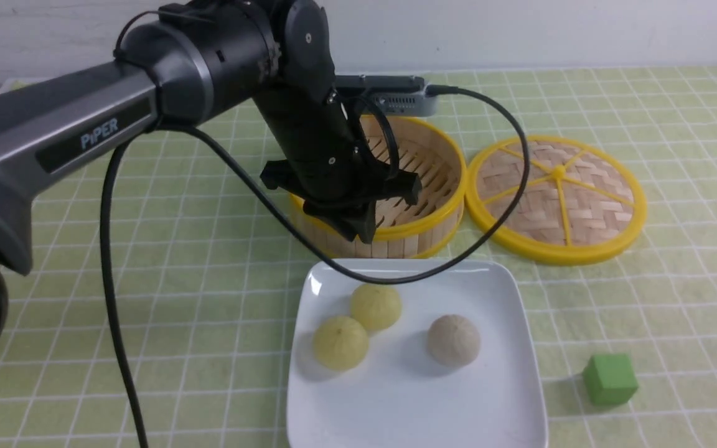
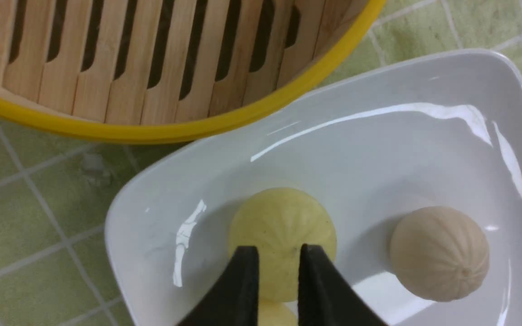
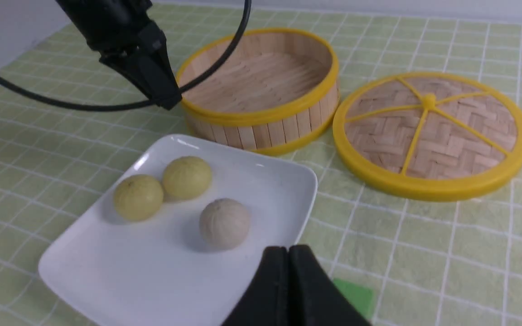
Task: Put the steamed buns into the plate on the green tablecloth.
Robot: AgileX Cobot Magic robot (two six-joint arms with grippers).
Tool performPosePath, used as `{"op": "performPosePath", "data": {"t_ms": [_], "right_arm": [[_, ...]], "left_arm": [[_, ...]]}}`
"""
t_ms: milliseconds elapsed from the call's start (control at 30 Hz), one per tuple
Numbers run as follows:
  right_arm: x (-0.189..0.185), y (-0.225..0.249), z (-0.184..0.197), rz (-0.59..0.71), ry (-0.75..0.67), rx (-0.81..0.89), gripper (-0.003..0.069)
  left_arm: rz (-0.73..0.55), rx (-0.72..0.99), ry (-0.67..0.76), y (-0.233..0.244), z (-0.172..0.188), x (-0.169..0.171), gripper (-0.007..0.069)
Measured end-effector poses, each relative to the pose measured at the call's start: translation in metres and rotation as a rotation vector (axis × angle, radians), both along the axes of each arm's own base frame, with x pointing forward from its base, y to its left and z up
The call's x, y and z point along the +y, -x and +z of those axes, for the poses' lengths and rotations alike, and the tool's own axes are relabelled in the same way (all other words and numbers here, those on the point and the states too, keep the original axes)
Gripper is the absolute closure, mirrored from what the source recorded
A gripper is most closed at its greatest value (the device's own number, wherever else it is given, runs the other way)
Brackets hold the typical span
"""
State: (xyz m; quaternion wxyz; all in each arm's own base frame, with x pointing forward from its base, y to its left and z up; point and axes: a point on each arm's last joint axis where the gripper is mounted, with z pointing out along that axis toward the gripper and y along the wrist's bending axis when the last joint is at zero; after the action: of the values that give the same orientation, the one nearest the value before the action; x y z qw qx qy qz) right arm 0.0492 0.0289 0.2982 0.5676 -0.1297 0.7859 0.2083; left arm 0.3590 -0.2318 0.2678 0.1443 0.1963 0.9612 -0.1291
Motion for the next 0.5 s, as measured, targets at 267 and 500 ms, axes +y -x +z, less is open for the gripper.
{"op": "performPosePath", "data": {"t_ms": [267,500], "right_arm": [[0.0004,-0.0034,0.0077,-0.011,-0.041,-0.106,0.0673],[0.0004,-0.0036,0.0074,-0.012,-0.039,-0.109,0.0670]], "left_arm": [[-0.009,-0.001,-0.010,0.0001,-0.0002,0.0006,0.0623],[-0.012,-0.009,-0.025,-0.0005,-0.0005,0.0019,0.0623]]}}
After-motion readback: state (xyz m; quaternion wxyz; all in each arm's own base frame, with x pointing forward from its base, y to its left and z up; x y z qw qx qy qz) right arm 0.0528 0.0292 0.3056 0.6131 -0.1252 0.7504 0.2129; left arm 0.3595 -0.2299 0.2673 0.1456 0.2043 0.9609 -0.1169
